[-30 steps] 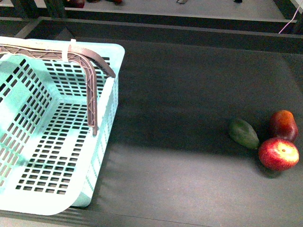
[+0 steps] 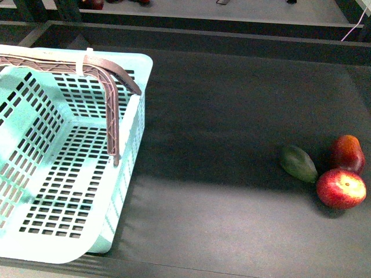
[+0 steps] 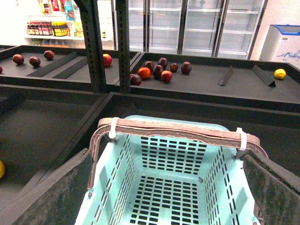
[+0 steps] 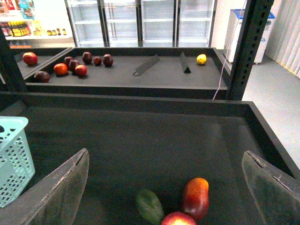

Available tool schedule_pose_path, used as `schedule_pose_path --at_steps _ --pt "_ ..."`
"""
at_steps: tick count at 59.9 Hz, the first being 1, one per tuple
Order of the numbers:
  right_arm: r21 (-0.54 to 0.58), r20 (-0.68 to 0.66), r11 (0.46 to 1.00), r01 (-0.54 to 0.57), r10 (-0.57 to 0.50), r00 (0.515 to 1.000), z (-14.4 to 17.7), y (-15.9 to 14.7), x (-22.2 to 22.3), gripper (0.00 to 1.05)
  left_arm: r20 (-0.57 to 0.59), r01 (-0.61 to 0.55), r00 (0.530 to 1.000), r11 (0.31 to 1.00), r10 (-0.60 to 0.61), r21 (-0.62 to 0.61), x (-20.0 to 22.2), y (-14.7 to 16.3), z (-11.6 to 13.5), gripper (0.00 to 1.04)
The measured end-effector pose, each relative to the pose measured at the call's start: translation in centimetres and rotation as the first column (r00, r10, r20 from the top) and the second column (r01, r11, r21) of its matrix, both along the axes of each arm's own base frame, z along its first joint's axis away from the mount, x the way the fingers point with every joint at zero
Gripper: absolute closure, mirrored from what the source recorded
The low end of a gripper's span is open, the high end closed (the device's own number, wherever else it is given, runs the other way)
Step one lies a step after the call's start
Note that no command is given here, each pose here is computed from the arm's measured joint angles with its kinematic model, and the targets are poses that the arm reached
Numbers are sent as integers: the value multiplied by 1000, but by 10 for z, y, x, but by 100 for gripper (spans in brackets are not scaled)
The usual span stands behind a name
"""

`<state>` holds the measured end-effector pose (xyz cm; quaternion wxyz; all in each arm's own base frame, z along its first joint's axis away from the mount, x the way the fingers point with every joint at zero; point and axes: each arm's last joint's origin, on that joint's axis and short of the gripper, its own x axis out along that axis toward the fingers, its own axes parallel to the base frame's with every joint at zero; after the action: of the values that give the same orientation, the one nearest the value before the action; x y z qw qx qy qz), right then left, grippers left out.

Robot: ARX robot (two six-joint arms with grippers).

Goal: Pick apple with right arm and hold basket with left

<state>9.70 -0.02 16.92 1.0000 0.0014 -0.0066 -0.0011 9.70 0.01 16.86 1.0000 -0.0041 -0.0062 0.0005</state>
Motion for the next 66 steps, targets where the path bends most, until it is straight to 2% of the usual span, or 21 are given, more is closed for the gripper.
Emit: schedule_pose_path --at_steps 3,7,10,17,24,31,36,41,49,66 --pt "0 0 1000 0 0 1000 0 0 0 9 -27 -7 1000 1000 7 -11 0 0 -1 7" --pt "0 0 1000 0 0 1000 0 0 0 9 -250 -49 968 994 22 -102 4 0 0 7" --pt "0 0 1000 0 0 1000 0 0 0 9 -339 -72 941 980 5 -183 14 1 5 7" --pt "0 0 1000 0 0 1000 0 0 0 9 -342 -98 939 939 -22 -329 45 7 25 7" --pt "0 0 1000 0 0 1000 0 0 0 9 -351 -119 934 864 -70 -489 83 14 38 7" --pt "0 0 1000 0 0 1000 0 0 0 9 -414 -198 902 736 -121 -647 121 16 32 7" --pt "0 0 1000 0 0 1000 0 0 0 9 -441 -251 887 655 -140 -713 141 15 26 7" --pt "0 0 1000 0 0 1000 0 0 0 9 -461 -291 872 582 -165 -759 163 9 20 7" --pt "0 0 1000 0 0 1000 0 0 0 9 -493 -340 845 505 -205 -793 198 -2 13 7" --pt "0 0 1000 0 0 1000 0 0 0 9 -559 -438 804 434 -202 -787 245 -12 -9 7"
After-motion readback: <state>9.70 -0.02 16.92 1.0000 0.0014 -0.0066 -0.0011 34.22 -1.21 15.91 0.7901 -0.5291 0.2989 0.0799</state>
